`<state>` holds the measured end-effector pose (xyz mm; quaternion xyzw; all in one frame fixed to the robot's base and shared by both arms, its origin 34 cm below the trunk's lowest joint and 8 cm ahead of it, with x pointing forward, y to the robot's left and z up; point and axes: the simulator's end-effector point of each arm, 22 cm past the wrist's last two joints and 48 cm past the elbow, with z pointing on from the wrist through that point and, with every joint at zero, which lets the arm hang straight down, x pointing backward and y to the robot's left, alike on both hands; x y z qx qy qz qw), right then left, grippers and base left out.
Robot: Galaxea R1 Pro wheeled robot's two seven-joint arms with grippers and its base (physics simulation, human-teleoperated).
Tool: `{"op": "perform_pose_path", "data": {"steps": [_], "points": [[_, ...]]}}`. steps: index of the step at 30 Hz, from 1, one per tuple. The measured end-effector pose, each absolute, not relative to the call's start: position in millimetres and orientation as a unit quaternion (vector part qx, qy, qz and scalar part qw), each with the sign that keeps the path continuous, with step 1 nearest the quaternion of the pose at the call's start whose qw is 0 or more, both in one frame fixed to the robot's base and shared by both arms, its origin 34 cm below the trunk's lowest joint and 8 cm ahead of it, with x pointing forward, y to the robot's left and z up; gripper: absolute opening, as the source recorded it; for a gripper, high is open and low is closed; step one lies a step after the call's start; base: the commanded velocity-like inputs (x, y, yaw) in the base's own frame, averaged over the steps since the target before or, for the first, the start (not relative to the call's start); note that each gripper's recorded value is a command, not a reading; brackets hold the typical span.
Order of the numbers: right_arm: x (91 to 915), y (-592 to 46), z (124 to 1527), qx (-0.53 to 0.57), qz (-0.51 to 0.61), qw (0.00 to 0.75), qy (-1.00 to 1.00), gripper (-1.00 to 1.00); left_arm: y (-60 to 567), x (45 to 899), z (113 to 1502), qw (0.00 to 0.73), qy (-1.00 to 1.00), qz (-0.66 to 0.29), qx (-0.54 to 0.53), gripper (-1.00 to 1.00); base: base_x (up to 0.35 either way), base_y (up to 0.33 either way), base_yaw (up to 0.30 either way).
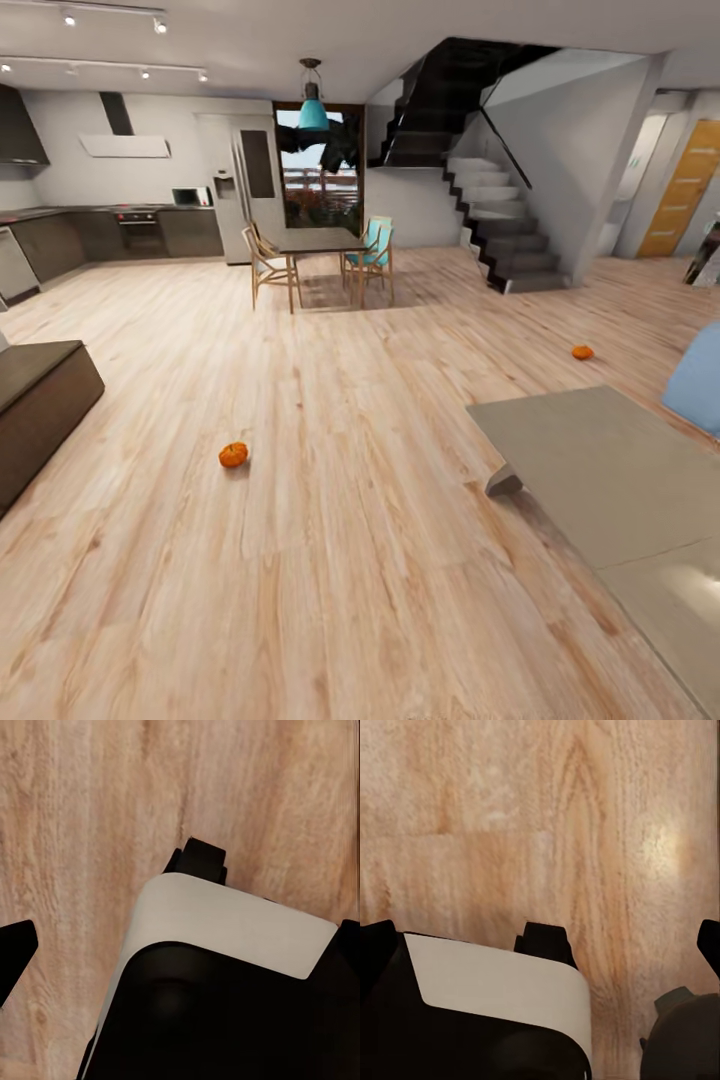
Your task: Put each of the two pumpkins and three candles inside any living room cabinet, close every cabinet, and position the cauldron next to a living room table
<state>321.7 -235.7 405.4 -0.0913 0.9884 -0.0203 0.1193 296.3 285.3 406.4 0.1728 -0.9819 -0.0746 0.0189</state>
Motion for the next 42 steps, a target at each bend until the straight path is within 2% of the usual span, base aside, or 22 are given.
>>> {"op": "perform_pose_path", "data": {"steps": [10, 24, 42], "points": [[319, -234, 404, -0.091, -0.019, 0.116, 0.989, 1.0, 284, 294, 405, 0.023, -0.982, -0.074, 0.172, 1.0, 0.058, 0.0, -0.227], [312, -234, 401, -0.091, -0.018, 0.107, 0.99, 1.0, 284, 285, 402, 0.032, -0.982, -0.073, 0.171, 1.0, 0.31, 0.0, -0.167], [311, -232, 400, -0.093, -0.017, 0.106, 0.99, 1.0, 284, 282, 401, 0.035, -0.982, -0.074, 0.171, 1.0, 0.33, 0.0, -0.006]]}}
